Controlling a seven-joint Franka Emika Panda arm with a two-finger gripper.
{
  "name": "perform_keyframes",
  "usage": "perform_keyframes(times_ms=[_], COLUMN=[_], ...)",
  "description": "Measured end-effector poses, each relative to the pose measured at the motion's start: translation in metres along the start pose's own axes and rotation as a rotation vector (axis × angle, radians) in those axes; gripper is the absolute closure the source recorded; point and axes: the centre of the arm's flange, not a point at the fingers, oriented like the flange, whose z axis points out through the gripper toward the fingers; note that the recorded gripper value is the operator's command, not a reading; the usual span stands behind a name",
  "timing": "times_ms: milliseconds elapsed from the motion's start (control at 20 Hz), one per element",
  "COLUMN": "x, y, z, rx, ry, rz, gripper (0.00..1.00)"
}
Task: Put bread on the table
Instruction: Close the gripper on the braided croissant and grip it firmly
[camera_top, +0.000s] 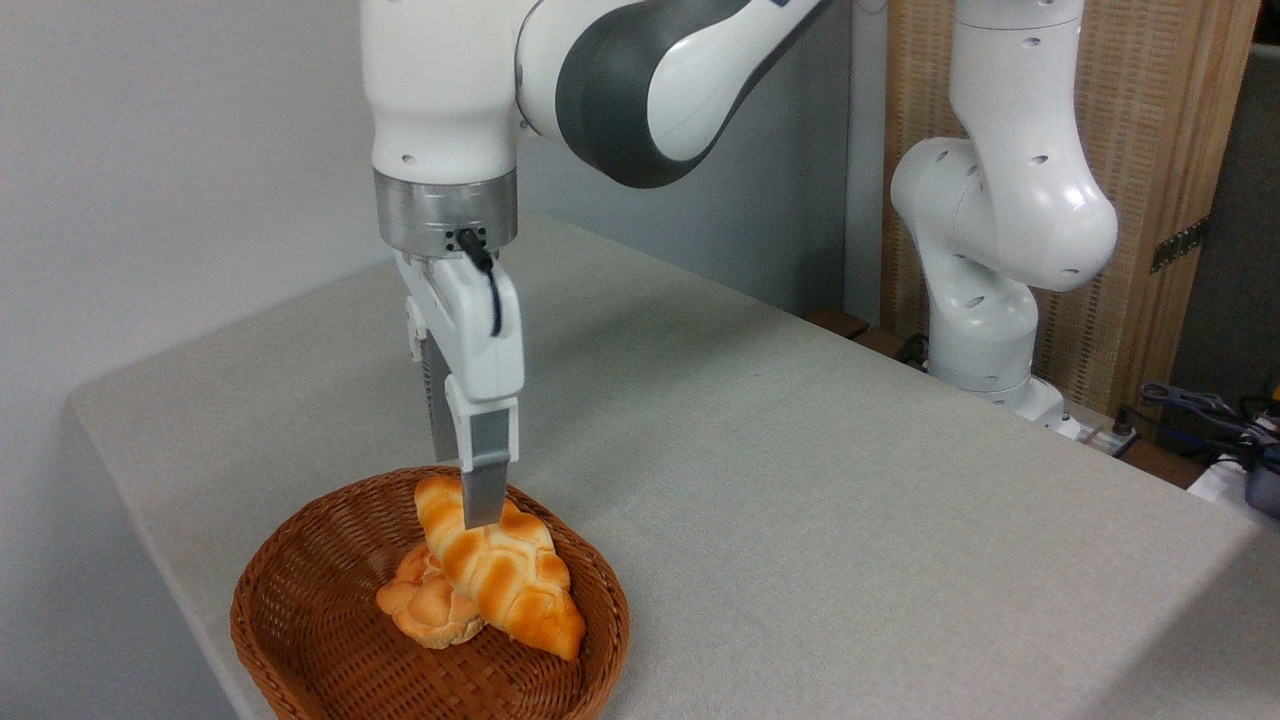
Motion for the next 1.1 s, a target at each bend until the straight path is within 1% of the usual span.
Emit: perform_keyframes(times_ms=[300, 400, 550, 700, 750, 850, 900, 950, 1000, 1100], x=[0.001, 0.001, 0.001, 0.001, 0.001, 0.000, 0.000, 0.000, 0.000, 0.000], y=[-0.001, -0.002, -0.003, -0.005, -0.005, -0.007, -0.007, -0.007, -0.007, -0.007], z=[0.012, 0.020, 0.033, 0.043, 0.044, 0.046, 0.047, 0.047, 0.048, 0.048], rx=[-0.018, -0.029, -0.049, -0.062, -0.061, -0.051, -0.049, -0.049, -0.050, -0.050], ry=[-0.011, -0.016, -0.024, -0.031, -0.036, -0.056, -0.061, -0.064, -0.065, -0.065], rz=[0.325, 0.413, 0.514, 0.561, 0.568, 0.583, 0.586, 0.587, 0.588, 0.588], gripper=[0.00, 0.00, 0.00, 0.00, 0.02, 0.30, 0.49, 0.59, 0.61, 0.61])
